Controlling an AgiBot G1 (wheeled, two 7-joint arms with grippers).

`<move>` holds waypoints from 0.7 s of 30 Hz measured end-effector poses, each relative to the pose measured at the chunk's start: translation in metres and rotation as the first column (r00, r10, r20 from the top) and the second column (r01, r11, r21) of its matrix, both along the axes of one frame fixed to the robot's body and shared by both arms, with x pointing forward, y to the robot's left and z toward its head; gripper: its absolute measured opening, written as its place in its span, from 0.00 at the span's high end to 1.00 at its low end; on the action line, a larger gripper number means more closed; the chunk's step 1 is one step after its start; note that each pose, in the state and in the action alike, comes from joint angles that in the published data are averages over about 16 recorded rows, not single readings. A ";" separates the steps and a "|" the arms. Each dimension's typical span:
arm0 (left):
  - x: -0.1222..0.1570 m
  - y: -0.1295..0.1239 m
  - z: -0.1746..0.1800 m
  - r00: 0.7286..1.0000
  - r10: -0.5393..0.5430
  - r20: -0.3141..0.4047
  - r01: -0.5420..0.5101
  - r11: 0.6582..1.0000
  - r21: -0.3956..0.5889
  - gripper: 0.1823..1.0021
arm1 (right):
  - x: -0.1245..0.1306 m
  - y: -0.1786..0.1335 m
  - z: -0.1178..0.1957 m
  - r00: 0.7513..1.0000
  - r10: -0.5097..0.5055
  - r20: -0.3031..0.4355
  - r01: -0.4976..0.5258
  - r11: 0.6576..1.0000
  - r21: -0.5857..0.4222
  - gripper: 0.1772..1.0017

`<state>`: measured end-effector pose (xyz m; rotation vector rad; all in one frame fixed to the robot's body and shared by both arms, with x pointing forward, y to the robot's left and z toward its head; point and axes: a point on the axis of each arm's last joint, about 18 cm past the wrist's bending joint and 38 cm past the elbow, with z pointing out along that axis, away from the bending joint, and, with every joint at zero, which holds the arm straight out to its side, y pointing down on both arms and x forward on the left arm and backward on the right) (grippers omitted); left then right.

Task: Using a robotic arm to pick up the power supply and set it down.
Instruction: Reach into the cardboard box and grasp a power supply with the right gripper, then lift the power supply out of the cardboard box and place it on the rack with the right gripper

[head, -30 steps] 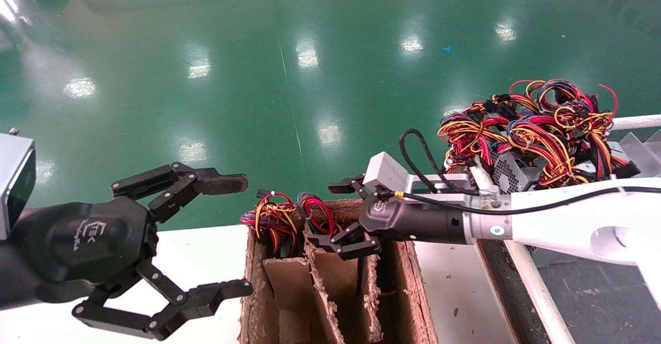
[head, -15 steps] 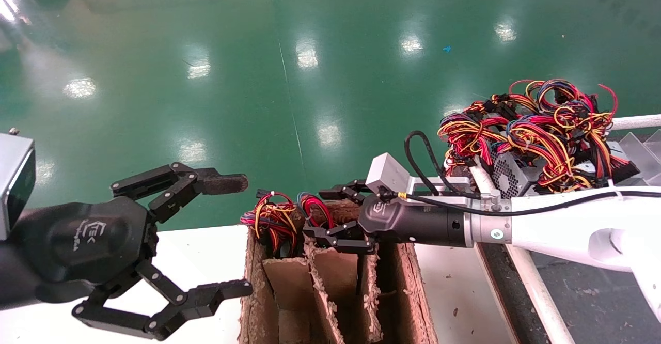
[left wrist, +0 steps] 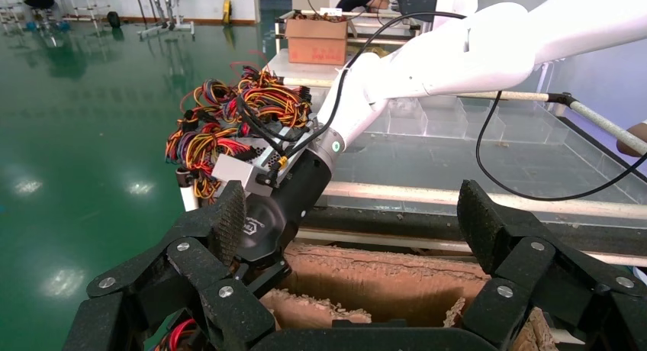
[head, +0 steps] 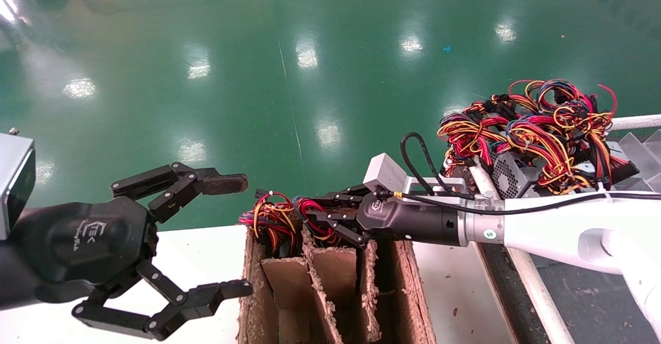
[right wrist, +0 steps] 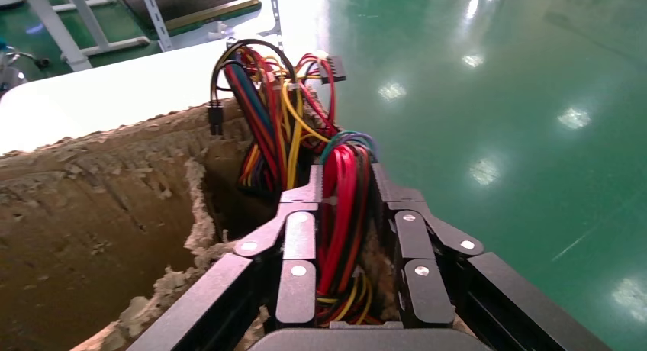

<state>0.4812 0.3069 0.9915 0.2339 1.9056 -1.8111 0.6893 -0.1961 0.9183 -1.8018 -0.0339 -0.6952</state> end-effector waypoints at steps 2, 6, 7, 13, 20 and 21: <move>0.000 0.000 0.000 1.000 0.000 0.000 0.000 1.000 0.000 0.00 | 0.001 0.000 0.000 1.000 -0.001 0.003 0.001 1.000 0.004 0.74; 0.000 0.000 0.000 1.000 0.000 0.000 0.000 1.000 0.000 0.00 | 0.001 -0.001 0.000 1.000 -0.002 0.012 0.002 1.000 0.013 0.83; 0.000 0.000 0.000 1.000 0.000 0.000 0.000 1.000 0.000 0.00 | 0.001 -0.001 0.000 1.000 -0.001 0.015 0.001 1.000 0.016 0.84; 0.000 0.000 0.000 1.000 0.000 0.000 0.000 1.000 0.000 0.00 | -0.001 -0.005 0.004 0.999 0.007 0.037 -0.009 0.999 0.038 0.92; 0.000 0.000 0.000 1.000 0.000 0.000 0.000 1.000 0.000 0.00 | -0.007 -0.014 0.017 0.997 0.022 0.079 -0.028 0.997 0.068 0.96; 0.000 0.000 0.000 1.000 0.000 0.000 0.000 1.000 0.000 0.00 | -0.008 -0.016 0.020 0.996 0.024 0.087 -0.031 0.997 0.073 0.96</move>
